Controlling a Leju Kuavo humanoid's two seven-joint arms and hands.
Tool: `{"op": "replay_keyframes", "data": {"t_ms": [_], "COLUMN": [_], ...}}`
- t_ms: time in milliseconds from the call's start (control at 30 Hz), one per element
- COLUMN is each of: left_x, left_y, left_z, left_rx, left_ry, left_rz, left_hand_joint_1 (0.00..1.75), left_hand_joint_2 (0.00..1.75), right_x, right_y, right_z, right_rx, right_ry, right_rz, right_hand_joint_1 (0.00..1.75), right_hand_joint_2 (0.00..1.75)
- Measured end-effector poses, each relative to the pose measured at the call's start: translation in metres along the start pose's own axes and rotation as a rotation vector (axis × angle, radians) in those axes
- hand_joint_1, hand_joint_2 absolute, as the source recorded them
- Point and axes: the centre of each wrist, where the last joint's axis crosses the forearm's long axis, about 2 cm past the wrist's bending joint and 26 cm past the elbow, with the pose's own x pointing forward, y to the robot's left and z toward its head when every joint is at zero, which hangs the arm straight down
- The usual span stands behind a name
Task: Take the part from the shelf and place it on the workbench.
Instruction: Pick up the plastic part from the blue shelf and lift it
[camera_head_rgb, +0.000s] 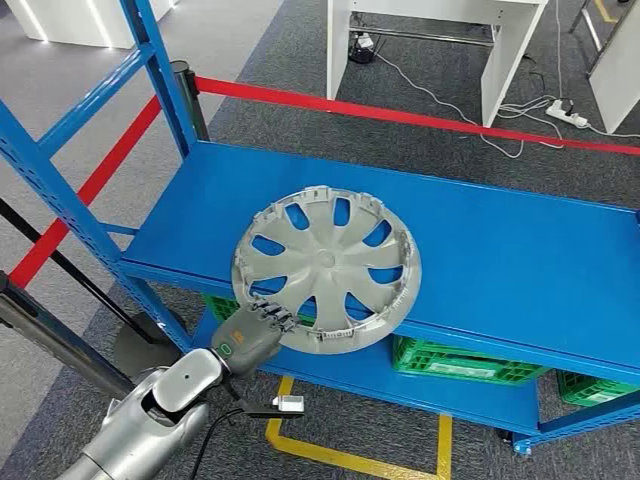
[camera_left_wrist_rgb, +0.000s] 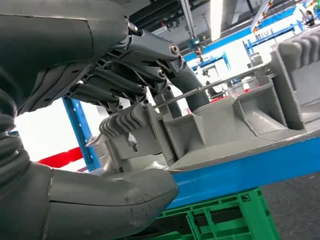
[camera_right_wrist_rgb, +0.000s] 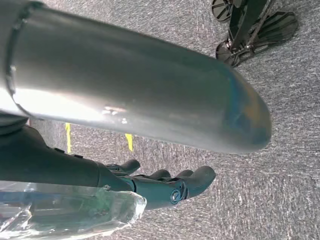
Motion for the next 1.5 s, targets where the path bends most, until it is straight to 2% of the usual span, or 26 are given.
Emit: {"op": "replay_keyframes", "data": {"t_ms": [133, 300, 1033, 1167, 1500], "left_x": [-0.001, -0.001, -0.002, 0.000, -0.010], "left_y": [0.000, -0.001, 0.013, 0.028, 0.083], "left_z": [0.001, 0.002, -0.003, -0.009, -0.028], "left_rx": [0.004, 0.018, 0.127, 0.212, 0.413], "left_ry": [0.010, 0.018, 0.055, 0.064, 0.066], "left_rz": [-0.015, -0.043, -0.121, -0.140, -0.179], "left_hand_joint_1": [1.59, 1.74, 1.75, 1.75, 1.75], "left_hand_joint_2": [1.75, 1.75, 1.75, 1.75, 1.75], "right_x": [-0.001, -0.001, -0.003, -0.004, -0.008], "right_y": [-0.001, -0.002, -0.003, -0.005, -0.007], "right_z": [0.000, 0.001, 0.002, 0.002, 0.004], "right_rx": [-0.003, -0.006, -0.007, 0.001, 0.003], "right_ry": [-0.001, -0.003, -0.005, -0.018, -0.034], "right_rz": [0.001, 0.001, -0.004, -0.004, -0.006], "right_hand_joint_1": [0.00, 0.00, 0.00, 0.00, 0.00], "right_hand_joint_2": [0.00, 0.00, 0.00, 0.00, 0.00]}}
